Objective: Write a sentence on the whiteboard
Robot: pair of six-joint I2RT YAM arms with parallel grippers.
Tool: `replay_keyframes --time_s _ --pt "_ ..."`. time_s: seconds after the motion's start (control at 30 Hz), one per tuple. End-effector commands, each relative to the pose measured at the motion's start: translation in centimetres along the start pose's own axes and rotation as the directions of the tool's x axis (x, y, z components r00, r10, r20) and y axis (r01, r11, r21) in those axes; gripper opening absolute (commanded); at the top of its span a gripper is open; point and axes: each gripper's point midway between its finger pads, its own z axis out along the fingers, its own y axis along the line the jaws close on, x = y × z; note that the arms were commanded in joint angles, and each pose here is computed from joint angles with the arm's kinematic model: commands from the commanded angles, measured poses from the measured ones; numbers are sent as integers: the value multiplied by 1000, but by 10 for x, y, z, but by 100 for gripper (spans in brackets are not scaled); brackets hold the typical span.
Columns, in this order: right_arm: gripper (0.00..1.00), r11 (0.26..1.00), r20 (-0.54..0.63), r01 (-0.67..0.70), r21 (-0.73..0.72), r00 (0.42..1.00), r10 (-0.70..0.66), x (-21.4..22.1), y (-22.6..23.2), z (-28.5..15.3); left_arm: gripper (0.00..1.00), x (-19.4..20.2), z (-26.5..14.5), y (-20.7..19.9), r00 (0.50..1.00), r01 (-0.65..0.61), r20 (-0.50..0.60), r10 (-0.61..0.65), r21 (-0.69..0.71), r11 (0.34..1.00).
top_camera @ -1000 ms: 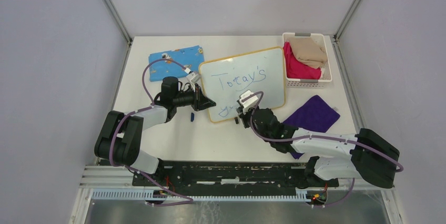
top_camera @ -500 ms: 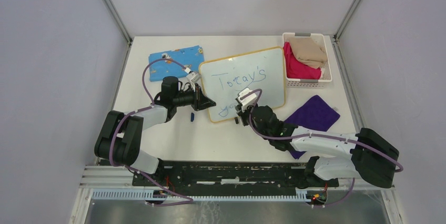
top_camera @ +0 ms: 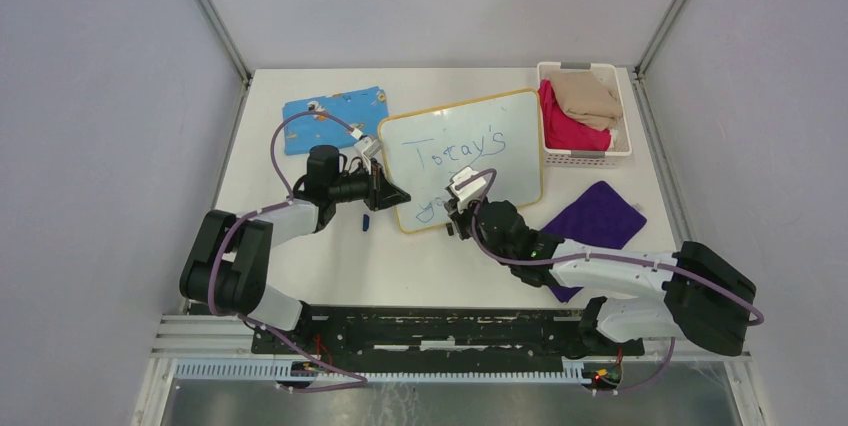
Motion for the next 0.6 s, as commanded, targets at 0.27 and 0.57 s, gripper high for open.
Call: replay_keyframes --time_s 0.27,0.57 --pt "0 999 -13 -22 27 1000 23 16 -8 -7 19 26 3 13 996 -24 -82 19 -56 998" --pt "0 997 87 -48 53 995 43 -19 -21 -19 19 26 3 13 996 -22 -85 17 -57 998"
